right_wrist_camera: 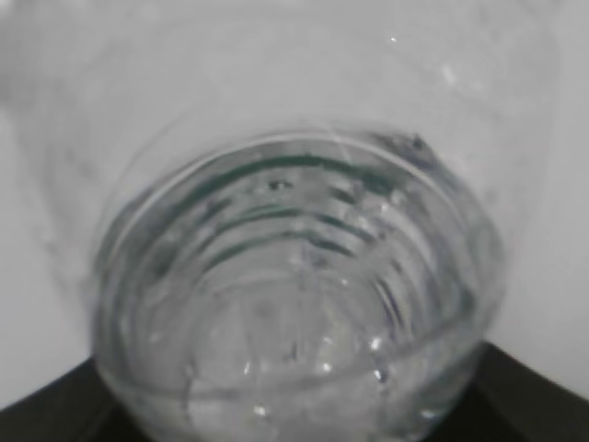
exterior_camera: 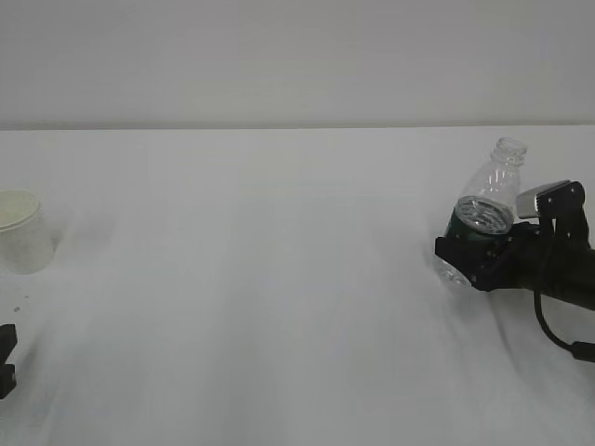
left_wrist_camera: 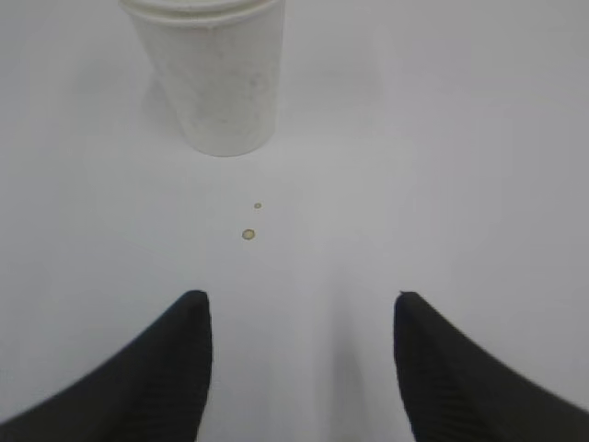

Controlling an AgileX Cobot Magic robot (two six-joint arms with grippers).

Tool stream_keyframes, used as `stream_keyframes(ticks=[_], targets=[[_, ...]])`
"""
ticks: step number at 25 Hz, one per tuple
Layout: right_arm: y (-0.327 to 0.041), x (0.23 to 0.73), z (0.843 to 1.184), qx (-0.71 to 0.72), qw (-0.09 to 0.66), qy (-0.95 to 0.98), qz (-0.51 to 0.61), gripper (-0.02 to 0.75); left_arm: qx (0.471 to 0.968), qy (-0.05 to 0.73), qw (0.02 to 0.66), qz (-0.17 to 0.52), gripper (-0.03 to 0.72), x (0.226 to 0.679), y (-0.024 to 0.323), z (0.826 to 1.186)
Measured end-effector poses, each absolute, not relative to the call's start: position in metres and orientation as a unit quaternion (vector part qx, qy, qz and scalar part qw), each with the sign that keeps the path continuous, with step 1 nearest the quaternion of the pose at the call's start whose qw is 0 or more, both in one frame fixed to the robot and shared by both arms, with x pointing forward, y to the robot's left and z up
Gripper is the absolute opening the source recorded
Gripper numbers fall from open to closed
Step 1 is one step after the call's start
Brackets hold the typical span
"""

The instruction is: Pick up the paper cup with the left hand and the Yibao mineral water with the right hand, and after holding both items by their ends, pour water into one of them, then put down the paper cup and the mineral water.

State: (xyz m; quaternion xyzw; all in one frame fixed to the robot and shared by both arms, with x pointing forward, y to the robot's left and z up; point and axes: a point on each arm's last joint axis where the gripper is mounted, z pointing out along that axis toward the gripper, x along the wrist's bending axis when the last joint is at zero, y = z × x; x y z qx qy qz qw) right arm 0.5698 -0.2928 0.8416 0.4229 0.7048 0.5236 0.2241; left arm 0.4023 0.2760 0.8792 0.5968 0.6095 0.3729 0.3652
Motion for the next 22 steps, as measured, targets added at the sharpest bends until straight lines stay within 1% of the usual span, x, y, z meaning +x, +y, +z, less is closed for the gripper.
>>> stream_keyframes(ticks=[13,22], targets=[[-0.293,0.571,0.866,0.394,0.246,0.719,0.517,0.492,0.597,0.609,0.365,0.373,0.457,0.402,0.276,0.879],[-0.288,0.567,0.882,0.365,0.231,0.731,0.528,0.491,0.597,0.609,0.365,0.373,0.457,0.402,0.276,0.879]])
